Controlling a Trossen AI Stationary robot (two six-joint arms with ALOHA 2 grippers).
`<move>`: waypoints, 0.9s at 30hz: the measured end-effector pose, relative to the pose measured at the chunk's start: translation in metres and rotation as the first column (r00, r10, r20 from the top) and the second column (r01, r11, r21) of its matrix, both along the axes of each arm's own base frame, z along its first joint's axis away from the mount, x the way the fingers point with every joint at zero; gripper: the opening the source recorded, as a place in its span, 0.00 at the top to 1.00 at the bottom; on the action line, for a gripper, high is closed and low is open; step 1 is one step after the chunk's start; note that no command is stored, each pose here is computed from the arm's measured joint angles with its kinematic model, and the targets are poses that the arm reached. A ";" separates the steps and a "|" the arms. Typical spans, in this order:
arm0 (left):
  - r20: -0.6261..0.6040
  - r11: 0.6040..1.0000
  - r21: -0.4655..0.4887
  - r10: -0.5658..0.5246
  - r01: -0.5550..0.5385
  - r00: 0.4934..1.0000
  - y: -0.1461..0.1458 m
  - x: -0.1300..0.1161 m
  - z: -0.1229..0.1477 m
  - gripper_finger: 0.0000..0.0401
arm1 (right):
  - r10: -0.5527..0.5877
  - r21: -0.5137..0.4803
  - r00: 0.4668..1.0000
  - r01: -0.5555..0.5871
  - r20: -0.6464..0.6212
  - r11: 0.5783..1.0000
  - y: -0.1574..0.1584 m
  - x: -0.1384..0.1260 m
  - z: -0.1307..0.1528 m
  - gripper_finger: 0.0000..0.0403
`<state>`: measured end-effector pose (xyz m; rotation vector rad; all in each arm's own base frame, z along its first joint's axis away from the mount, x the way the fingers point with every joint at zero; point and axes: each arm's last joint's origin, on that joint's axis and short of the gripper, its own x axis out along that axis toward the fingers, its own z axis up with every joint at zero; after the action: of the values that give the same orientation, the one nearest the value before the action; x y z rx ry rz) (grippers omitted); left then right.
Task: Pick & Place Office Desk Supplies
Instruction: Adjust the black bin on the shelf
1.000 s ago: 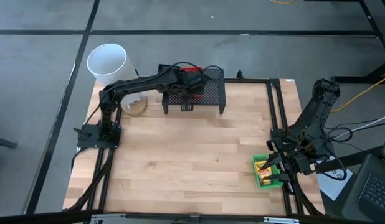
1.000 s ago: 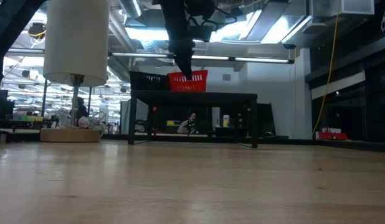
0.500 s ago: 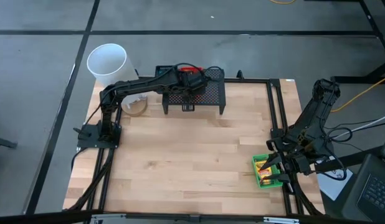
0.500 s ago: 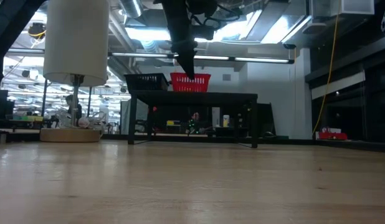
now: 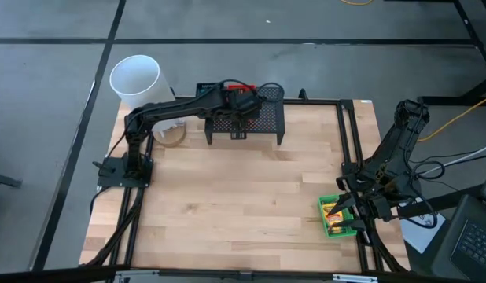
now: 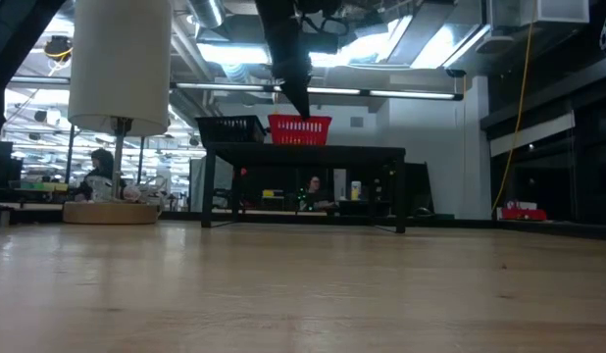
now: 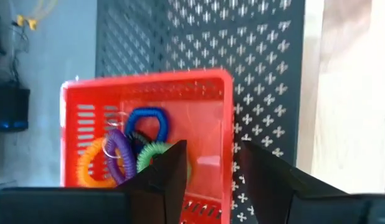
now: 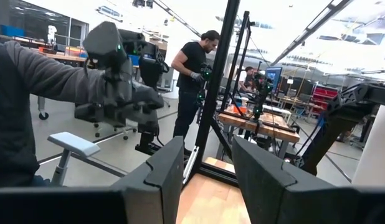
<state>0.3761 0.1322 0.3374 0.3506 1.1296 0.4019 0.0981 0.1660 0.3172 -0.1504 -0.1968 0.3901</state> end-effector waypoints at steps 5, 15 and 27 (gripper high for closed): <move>0.075 1.000 0.025 -0.011 0.010 0.997 -0.011 0.001 0.022 0.62 | 0.001 0.000 1.000 -0.001 -0.003 1.000 0.000 0.000 0.000 0.66; 0.239 0.993 0.066 0.076 -0.095 0.968 -0.035 -0.030 0.110 0.74 | 0.006 0.012 1.000 -0.006 -0.020 1.000 0.000 0.000 -0.002 0.66; 0.150 0.937 0.149 0.295 -0.317 0.944 -0.049 -0.102 0.135 1.00 | 0.008 0.010 1.000 -0.008 -0.020 1.000 0.001 0.000 -0.002 0.66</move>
<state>0.2741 0.0830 0.4728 0.2946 1.0304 0.7910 0.0985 0.1671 0.3151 -0.1361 -0.1797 0.3984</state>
